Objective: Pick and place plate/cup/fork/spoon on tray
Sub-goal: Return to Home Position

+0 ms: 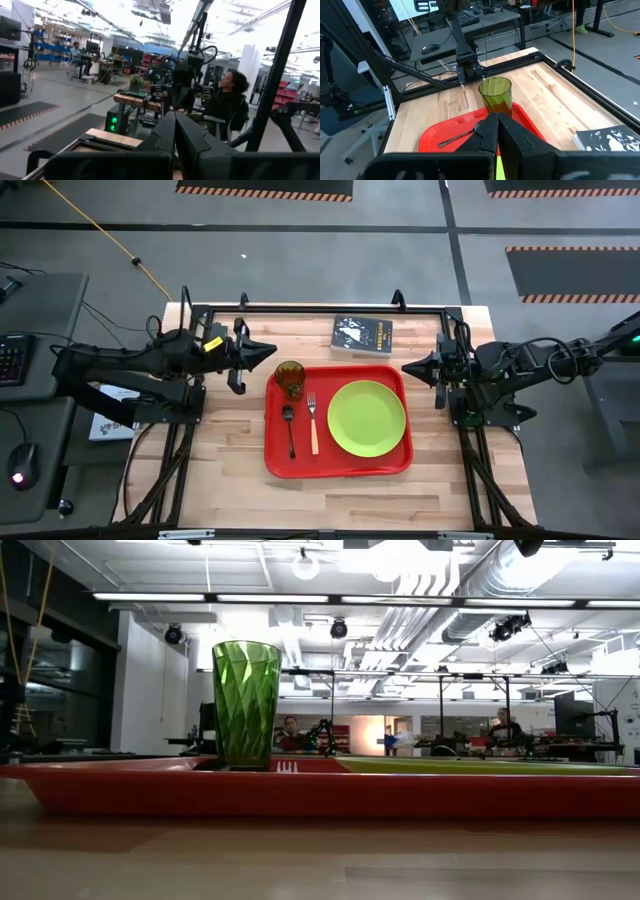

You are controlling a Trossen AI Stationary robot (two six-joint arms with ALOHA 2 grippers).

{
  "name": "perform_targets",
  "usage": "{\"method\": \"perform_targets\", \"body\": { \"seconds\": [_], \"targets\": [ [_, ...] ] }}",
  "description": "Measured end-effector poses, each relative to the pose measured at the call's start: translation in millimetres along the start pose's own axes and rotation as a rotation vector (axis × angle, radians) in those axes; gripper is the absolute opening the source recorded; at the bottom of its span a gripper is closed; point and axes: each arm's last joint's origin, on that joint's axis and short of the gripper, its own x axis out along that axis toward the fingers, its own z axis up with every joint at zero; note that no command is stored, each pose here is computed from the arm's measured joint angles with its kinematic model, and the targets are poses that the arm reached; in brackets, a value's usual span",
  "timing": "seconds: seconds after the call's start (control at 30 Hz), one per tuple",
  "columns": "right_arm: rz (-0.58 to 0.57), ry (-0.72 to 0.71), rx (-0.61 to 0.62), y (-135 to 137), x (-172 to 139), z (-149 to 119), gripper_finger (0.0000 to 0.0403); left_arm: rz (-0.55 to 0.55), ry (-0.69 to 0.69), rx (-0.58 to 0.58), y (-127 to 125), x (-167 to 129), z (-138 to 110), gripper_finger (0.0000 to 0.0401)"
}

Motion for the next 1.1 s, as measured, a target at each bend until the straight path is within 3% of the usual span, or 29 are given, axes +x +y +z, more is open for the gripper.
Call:
{"method": "perform_targets", "body": {
  "seconds": [0.37,0.57,1.0,1.1],
  "targets": [
    [0.0,0.0,0.0,-0.1,-0.1,0.0,0.0,0.012,-0.059,-0.034,14.0,-54.9,-31.0,0.0],
    [0.0,-0.001,0.001,-0.1,-0.3,0.1,0.0,0.002,-0.036,-0.064,23.0,-76.3,-66.8,0.0],
    [0.001,-0.004,0.101,-0.2,-0.8,0.3,0.0,-0.023,-0.125,-0.148,38.2,-119.5,-119.0,0.0],
    [0.003,-0.002,0.135,-0.2,-0.8,0.3,0.0,0.003,-0.083,-0.139,40.1,-123.7,-124.0,0.0]
  ]
}}
